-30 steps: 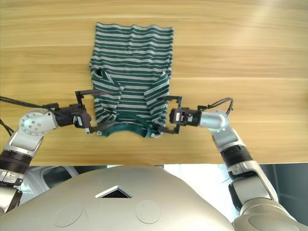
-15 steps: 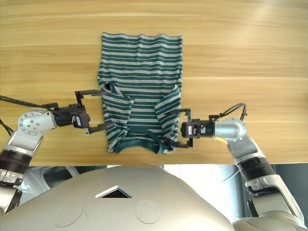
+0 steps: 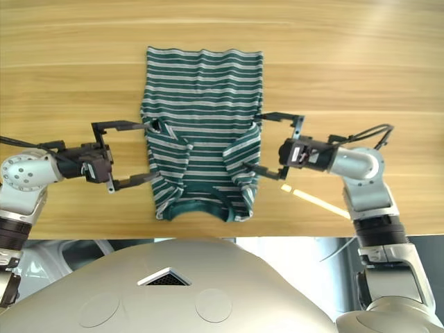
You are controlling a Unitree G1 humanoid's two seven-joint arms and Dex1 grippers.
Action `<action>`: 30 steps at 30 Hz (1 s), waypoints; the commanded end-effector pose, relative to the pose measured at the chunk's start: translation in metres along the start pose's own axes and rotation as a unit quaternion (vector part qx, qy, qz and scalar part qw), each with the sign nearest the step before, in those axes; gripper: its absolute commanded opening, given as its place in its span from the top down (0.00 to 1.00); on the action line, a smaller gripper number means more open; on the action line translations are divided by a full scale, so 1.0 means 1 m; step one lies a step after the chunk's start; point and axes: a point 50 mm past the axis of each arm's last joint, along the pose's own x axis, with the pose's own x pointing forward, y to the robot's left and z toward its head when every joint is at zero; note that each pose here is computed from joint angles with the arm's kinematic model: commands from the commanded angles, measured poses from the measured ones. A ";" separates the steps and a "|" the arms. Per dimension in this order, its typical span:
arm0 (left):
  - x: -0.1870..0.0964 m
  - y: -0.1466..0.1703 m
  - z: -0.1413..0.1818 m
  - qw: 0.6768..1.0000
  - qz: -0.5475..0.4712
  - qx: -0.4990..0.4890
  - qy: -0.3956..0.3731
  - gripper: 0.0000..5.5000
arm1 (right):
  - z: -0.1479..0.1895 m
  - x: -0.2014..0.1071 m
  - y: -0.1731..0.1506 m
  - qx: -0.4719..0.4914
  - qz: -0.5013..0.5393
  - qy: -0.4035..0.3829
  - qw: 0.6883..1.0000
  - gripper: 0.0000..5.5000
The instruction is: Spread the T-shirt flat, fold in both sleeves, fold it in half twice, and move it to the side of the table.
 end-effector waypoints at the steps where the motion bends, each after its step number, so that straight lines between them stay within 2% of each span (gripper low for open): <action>1: -0.017 -0.003 0.004 1.000 -0.023 0.001 0.020 0.02 | -0.004 -0.020 0.008 -0.001 0.019 0.034 0.999 0.02; 5: -0.038 -0.022 -0.003 0.994 -0.079 -0.033 0.067 0.02 | -0.016 -0.045 0.019 0.022 0.038 0.089 0.995 0.02; 11: -0.048 -0.052 -0.005 0.979 -0.163 -0.065 0.106 0.02 | -0.017 -0.059 0.046 0.051 0.100 0.109 0.988 0.02; 16: -0.026 -0.063 -0.013 0.980 -0.164 -0.056 0.094 0.02 | -0.021 -0.044 0.075 0.080 0.149 0.092 0.981 0.02; 22: 0.003 -0.068 -0.021 0.987 -0.135 -0.044 0.070 0.02 | -0.025 -0.029 0.084 0.093 0.173 0.089 0.976 0.02; 30: 0.009 -0.075 -0.016 0.987 -0.145 -0.052 0.046 0.02 | -0.017 -0.017 0.087 0.089 0.176 0.063 0.978 0.02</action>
